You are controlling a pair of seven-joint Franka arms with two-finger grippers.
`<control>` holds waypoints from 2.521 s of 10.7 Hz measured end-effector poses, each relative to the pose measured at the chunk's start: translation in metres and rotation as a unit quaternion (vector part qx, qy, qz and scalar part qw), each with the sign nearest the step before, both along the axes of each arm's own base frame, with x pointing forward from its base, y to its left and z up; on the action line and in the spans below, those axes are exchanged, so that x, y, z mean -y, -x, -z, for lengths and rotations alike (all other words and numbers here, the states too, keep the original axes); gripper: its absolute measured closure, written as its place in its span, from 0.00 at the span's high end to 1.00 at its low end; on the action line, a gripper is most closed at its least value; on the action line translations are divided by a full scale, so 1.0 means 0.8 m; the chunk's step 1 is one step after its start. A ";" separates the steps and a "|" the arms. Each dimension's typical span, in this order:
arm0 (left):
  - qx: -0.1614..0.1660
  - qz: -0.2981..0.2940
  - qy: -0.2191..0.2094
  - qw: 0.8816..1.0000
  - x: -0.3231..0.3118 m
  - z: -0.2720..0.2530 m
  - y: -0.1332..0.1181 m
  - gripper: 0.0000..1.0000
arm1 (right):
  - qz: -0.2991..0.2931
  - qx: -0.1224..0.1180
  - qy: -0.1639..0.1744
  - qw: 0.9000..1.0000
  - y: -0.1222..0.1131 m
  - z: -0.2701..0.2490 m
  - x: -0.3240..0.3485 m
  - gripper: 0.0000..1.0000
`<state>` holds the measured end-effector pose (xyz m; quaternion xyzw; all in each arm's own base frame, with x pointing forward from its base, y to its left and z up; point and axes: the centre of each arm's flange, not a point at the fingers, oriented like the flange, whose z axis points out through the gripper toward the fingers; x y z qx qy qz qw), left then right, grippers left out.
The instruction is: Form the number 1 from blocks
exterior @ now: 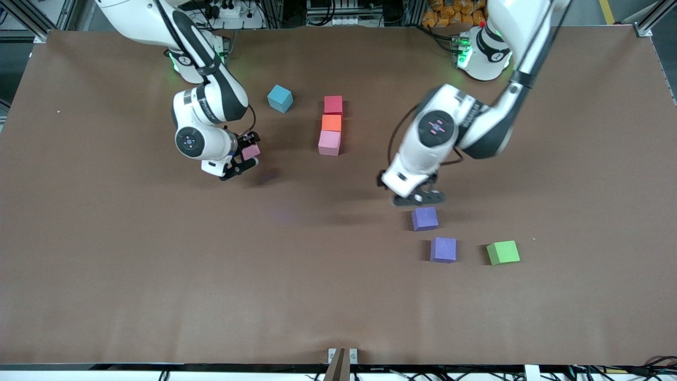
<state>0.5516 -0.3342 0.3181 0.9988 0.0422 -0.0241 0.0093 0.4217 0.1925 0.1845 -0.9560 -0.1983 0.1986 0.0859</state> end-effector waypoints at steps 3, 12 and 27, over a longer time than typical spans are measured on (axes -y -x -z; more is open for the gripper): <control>-0.001 -0.014 -0.017 1.000 -0.067 0.020 -0.036 1.00 | 0.016 0.030 -0.006 0.999 -0.027 -0.026 0.006 0.56; 0.002 -0.036 -0.004 0.999 -0.092 0.095 -0.077 1.00 | 0.151 0.073 0.031 0.985 -0.063 -0.082 -0.207 0.56; 0.009 -0.033 0.011 0.999 -0.062 0.133 -0.074 1.00 | 0.182 0.073 0.049 0.979 -0.050 -0.035 -0.317 0.56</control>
